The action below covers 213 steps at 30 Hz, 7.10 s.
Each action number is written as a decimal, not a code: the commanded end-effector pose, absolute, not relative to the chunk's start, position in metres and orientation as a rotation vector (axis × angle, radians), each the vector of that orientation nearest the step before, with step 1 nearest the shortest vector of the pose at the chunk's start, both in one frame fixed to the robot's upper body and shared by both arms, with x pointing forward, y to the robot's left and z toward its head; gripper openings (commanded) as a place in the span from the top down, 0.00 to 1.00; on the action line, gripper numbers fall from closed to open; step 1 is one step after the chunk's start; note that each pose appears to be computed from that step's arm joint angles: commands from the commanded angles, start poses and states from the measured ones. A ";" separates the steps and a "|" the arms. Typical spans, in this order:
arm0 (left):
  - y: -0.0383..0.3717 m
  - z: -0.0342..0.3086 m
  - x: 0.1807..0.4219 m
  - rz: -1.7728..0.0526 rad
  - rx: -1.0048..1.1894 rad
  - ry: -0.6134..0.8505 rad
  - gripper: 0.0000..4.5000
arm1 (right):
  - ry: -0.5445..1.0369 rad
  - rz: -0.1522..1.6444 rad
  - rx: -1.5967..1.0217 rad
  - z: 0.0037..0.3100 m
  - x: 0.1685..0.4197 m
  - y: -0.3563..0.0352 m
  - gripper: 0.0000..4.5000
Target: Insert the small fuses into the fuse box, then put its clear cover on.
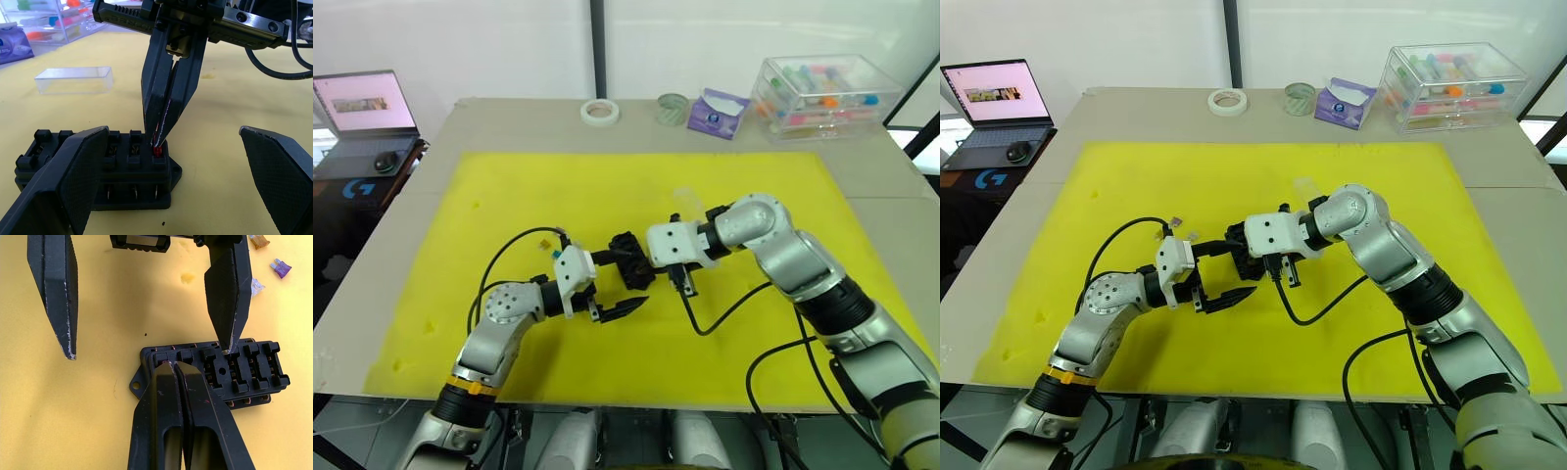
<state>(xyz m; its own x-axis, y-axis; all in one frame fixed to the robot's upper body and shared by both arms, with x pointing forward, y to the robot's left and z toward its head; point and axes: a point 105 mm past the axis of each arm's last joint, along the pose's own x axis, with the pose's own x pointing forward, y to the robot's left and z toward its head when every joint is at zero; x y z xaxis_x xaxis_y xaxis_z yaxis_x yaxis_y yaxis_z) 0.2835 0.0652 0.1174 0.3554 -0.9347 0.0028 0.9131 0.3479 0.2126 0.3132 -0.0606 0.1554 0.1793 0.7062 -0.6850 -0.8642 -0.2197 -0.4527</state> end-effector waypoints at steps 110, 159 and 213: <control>0.230 0.139 0.313 -0.558 -1.267 0.582 0.00 | -0.201 1.297 -0.578 0.248 0.286 -0.041 0.00; 0.222 0.112 0.343 -0.461 -1.292 0.613 0.00 | -0.199 1.282 -0.583 0.255 0.282 -0.041 0.00; 0.188 0.091 0.358 -0.519 -1.227 0.700 0.19 | -0.179 1.283 -0.567 0.252 0.280 -0.039 0.00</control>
